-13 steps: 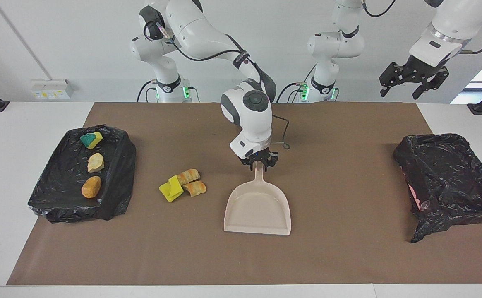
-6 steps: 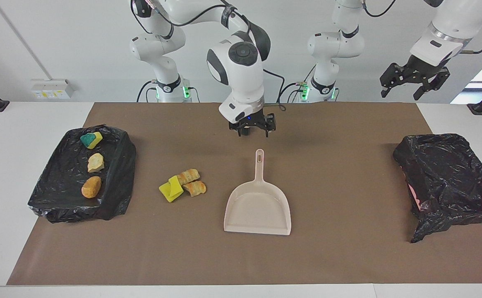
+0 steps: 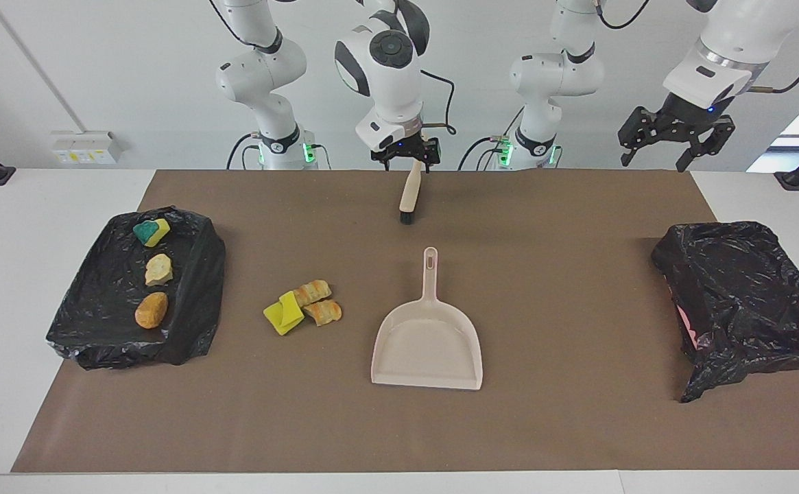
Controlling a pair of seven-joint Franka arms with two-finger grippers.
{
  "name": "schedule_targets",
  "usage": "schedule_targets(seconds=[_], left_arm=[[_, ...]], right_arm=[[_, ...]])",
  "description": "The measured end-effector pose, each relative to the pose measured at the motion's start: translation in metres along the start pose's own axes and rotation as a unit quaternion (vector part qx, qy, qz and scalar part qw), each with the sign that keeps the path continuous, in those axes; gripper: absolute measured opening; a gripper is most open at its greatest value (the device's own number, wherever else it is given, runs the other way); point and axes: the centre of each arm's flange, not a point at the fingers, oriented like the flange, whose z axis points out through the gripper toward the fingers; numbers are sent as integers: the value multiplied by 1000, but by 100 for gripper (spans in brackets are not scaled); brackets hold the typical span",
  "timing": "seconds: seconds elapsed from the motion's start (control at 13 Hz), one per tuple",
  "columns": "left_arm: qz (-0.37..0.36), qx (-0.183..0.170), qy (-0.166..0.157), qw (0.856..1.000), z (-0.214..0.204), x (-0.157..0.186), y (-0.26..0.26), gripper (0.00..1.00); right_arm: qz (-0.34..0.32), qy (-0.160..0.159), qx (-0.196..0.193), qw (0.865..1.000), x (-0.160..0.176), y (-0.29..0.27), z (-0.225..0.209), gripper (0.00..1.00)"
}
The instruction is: Sweep and dump trash in bin
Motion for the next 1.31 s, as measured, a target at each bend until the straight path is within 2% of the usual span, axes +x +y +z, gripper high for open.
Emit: schedule_targets(seconds=[0.39, 0.62, 0.85, 1.31], left_arm=[[24, -7, 4, 1000, 44, 36, 73, 100], [-4, -19, 11, 1000, 82, 59, 121, 100], [3, -24, 1, 1000, 115, 70, 151, 100], [-21, -6, 16, 1000, 188, 76, 236, 100]], right_arm=[[32, -13, -3, 999, -57, 7, 84, 100], [45, -20, 17, 999, -83, 4, 113, 100], [55, -13, 15, 998, -121, -3, 142, 100], [61, -7, 9, 998, -140, 4, 166, 100]])
